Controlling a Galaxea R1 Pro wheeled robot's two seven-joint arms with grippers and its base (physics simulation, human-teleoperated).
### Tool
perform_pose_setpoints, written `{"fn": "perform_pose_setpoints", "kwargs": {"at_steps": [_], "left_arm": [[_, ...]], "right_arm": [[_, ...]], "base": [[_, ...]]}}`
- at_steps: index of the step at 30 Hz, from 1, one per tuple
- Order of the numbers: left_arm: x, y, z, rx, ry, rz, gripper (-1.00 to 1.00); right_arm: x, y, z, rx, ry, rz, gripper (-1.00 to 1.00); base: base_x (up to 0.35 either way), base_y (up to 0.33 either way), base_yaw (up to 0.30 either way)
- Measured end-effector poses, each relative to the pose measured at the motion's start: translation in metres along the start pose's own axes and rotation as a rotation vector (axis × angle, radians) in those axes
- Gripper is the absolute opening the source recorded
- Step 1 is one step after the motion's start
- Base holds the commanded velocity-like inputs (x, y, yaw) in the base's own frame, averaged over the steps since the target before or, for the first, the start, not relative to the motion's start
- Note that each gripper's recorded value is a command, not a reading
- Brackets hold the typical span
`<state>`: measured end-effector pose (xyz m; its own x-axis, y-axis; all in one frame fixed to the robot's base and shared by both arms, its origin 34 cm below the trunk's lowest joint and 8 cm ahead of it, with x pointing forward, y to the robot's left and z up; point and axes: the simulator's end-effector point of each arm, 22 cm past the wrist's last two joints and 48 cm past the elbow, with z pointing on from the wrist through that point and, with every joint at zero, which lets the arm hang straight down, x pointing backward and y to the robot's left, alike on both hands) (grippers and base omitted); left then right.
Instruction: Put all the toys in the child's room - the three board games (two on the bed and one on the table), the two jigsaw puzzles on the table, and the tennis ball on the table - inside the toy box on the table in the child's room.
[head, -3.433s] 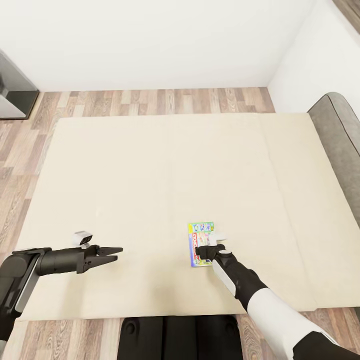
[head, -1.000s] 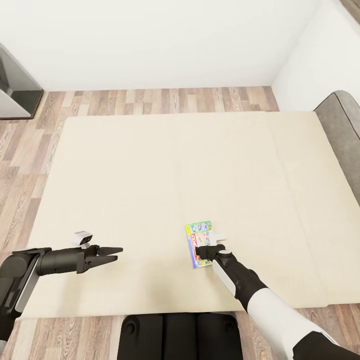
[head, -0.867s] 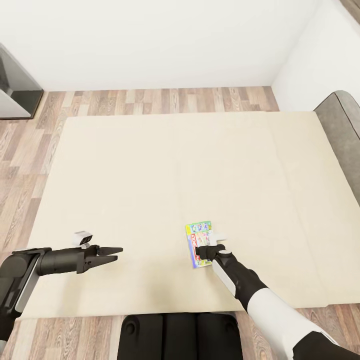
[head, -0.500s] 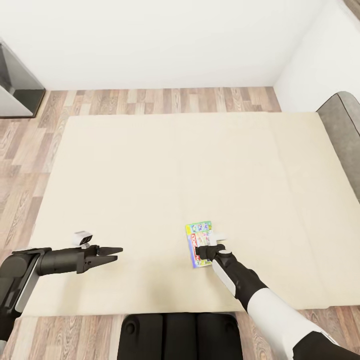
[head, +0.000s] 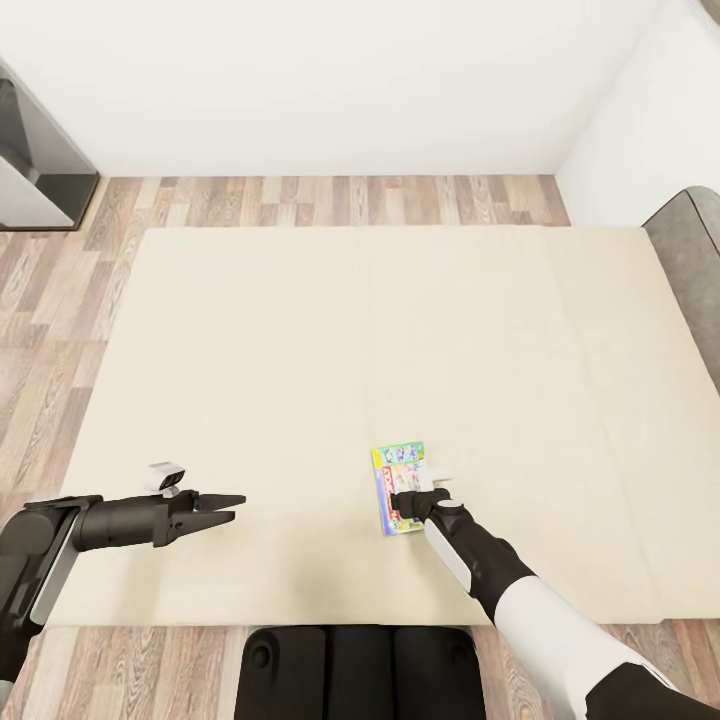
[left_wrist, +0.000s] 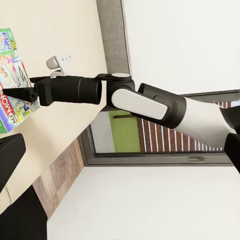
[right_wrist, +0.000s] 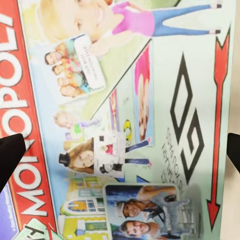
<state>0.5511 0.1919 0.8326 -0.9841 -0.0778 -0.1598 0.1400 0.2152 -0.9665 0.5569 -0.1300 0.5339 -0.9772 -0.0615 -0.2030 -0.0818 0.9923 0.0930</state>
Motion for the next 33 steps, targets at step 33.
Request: {"fn": "perform_pose_setpoints", "kwargs": {"at_steps": [33], "left_arm": [[0.0003,0.0002,0.0001,0.000,0.000,-0.002,1.00]], "right_arm": [[-0.0001,0.0007,0.0000,-0.001,0.000,-0.001,1.00]], "base": [[0.000,0.076,0.000]]}}
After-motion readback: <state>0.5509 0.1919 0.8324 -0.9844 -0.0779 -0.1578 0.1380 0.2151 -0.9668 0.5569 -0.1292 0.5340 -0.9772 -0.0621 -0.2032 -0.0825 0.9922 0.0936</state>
